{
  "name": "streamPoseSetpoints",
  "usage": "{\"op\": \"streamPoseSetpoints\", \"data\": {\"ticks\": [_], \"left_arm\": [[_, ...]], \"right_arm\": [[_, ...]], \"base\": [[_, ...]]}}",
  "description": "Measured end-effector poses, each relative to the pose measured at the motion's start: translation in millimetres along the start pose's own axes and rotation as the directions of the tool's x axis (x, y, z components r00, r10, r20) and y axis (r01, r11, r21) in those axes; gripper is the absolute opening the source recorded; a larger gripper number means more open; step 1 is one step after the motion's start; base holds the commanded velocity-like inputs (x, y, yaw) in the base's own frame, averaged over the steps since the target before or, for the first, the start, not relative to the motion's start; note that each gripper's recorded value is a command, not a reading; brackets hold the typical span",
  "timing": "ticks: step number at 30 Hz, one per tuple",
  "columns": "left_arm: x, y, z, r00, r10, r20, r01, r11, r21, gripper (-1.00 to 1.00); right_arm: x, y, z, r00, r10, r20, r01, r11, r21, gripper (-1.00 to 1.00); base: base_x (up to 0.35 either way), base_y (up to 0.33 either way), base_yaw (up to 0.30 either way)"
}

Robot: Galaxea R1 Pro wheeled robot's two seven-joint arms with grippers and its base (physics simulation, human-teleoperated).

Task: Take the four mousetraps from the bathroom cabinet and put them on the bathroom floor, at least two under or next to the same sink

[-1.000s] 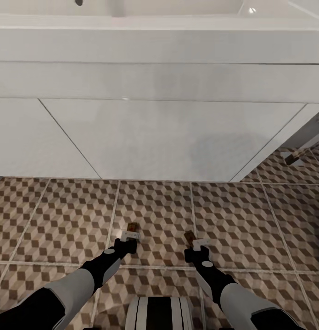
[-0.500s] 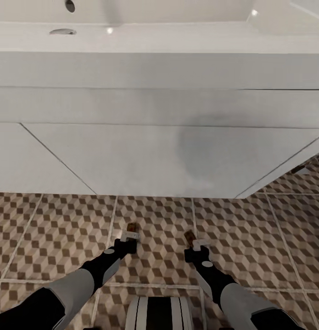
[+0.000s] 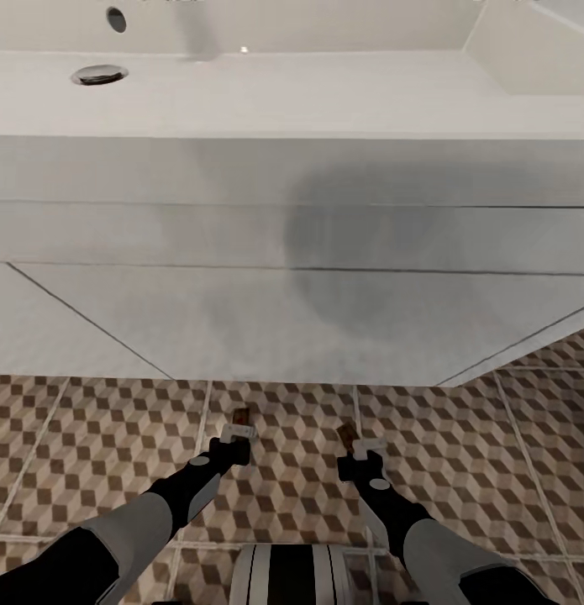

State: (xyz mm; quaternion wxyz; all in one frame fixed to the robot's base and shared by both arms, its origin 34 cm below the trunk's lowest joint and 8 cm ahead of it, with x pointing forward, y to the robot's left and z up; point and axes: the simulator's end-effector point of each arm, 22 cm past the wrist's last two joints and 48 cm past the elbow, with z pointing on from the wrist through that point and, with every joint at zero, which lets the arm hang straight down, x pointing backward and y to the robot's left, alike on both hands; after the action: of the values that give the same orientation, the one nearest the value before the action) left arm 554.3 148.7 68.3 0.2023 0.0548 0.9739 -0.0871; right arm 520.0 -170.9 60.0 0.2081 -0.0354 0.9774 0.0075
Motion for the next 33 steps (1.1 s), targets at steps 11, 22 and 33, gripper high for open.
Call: {"op": "streamPoseSetpoints", "data": {"ticks": [11, 22, 33], "left_arm": [[-0.1, 1.1, 0.0, 1.0, 0.0, 0.001, 0.0, 1.0, -0.002, -1.0], [-0.1, 1.1, 0.1, 1.0, 0.0, 0.001, 0.0, 1.0, -0.002, -1.0], [-0.1, 1.7, 0.0, 1.0, -0.002, 0.001, 0.002, 1.0, -0.003, -1.0]], "right_arm": [[-0.2, 0.1, 0.1, 1.0, -0.001, 0.001, 0.001, 1.0, 0.0, -1.0], [-0.2, 0.0, 0.1, 1.0, 0.0, 0.001, 0.0, 1.0, 0.0, -1.0], [-0.2, 0.1, 0.1, 1.0, -0.001, 0.001, 0.001, 1.0, 0.0, -1.0]], "base": [[0.15, 0.0, 0.0], [0.005, 0.0, 0.0], [0.116, 0.0, 0.0]]}}
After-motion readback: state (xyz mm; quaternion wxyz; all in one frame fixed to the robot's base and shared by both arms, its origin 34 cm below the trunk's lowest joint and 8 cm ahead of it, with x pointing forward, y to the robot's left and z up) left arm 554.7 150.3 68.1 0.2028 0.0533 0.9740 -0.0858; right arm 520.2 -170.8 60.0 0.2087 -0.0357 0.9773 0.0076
